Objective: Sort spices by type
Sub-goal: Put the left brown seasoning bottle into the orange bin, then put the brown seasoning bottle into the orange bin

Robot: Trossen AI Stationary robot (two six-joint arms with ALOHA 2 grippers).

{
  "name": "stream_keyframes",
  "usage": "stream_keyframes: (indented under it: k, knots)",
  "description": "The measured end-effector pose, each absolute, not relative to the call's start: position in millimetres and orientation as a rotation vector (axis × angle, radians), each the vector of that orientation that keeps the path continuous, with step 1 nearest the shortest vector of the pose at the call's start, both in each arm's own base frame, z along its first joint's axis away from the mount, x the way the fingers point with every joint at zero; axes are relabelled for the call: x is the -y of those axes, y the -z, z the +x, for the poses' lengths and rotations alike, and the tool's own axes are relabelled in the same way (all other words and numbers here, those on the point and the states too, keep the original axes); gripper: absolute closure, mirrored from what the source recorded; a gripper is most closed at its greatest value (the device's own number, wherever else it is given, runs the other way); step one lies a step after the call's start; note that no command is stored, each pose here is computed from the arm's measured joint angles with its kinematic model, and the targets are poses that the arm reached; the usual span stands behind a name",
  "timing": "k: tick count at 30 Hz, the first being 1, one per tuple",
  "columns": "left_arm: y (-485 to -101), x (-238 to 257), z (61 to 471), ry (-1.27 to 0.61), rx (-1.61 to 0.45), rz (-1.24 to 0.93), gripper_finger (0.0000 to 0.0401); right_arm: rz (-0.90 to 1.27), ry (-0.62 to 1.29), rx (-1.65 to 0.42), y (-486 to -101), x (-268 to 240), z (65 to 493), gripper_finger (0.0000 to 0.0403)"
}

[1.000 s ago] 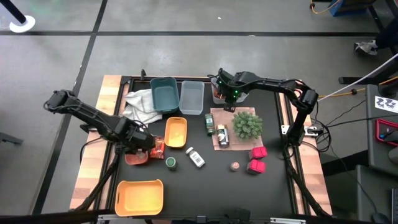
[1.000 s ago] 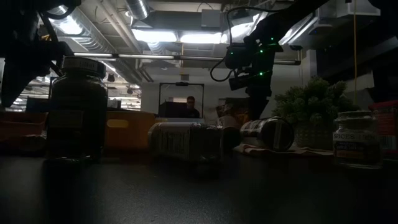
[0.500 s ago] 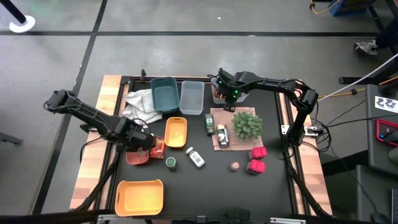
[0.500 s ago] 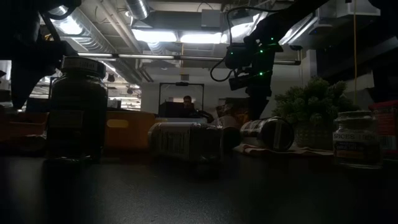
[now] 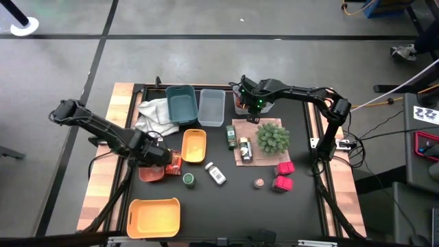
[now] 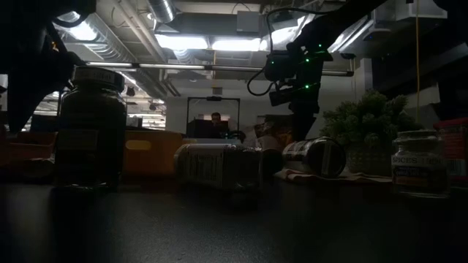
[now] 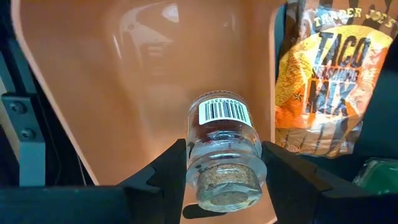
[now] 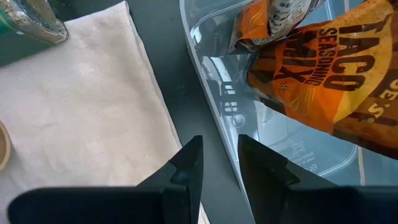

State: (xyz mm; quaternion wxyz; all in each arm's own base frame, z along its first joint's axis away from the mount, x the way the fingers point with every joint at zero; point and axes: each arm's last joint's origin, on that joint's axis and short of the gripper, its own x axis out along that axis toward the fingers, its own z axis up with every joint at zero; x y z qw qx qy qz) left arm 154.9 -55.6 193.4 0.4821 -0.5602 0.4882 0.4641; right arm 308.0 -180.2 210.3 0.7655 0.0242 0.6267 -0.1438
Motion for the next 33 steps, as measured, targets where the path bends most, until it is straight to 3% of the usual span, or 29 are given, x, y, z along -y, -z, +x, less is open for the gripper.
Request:
stream_keyframes:
  k: [7, 18, 33]
  knots:
    - [-193.2, 55.5, 154.5, -1.131, -1.198, -1.358, 0.0227, 0.053, 0.312, -1.362, -210.3, 180.2, 308.0, 0.0301]
    - [-193.2, 55.4, 154.2, -1.129, -1.202, -1.352, 0.0143, 0.053, 0.313, -1.361, -210.3, 180.3, 308.0, 0.0301]
    - [-208.5, 51.4, 144.2, -0.978, -1.162, -1.348, 0.0139, 0.056, 0.308, -1.374, -210.0, 179.6, 306.9, 0.0301]
